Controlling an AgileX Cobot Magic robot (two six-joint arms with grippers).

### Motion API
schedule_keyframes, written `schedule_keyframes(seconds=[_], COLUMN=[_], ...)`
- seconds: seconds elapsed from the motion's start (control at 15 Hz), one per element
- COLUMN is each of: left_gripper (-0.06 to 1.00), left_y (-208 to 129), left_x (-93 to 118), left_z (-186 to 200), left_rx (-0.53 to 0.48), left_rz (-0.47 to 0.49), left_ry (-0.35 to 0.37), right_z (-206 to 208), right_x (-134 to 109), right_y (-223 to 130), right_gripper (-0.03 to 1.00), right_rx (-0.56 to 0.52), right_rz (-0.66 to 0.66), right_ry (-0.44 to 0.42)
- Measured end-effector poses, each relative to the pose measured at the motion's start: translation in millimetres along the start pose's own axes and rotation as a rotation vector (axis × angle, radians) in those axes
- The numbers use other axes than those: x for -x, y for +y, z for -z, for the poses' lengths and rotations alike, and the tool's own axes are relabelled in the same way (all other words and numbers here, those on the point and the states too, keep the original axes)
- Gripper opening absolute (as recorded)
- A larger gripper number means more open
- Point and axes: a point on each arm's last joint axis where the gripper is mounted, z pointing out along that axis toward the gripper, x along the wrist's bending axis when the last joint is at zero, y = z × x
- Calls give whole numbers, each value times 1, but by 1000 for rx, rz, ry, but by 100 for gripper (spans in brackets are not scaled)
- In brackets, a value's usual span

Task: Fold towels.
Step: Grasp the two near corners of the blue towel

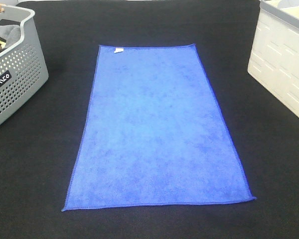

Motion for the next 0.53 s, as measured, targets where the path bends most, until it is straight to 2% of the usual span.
schedule_keyframes(seconds=[0.13, 0.4, 0.53], left_gripper=[66, 66, 66], left_y=[1, 27, 39], left_x=[0, -1, -3], left_z=[1, -2, -17], left_rx=[13, 246, 273], left_rz=[3, 64, 139], left_ry=[2, -11, -46], right_z=[0, -13, -32], right_x=[0, 2, 5], right_y=[0, 25, 40], right_gripper=[78, 77, 75], right_rx=[1, 32, 14], right_rz=[-1, -97, -127], right_ry=[0, 5, 11])
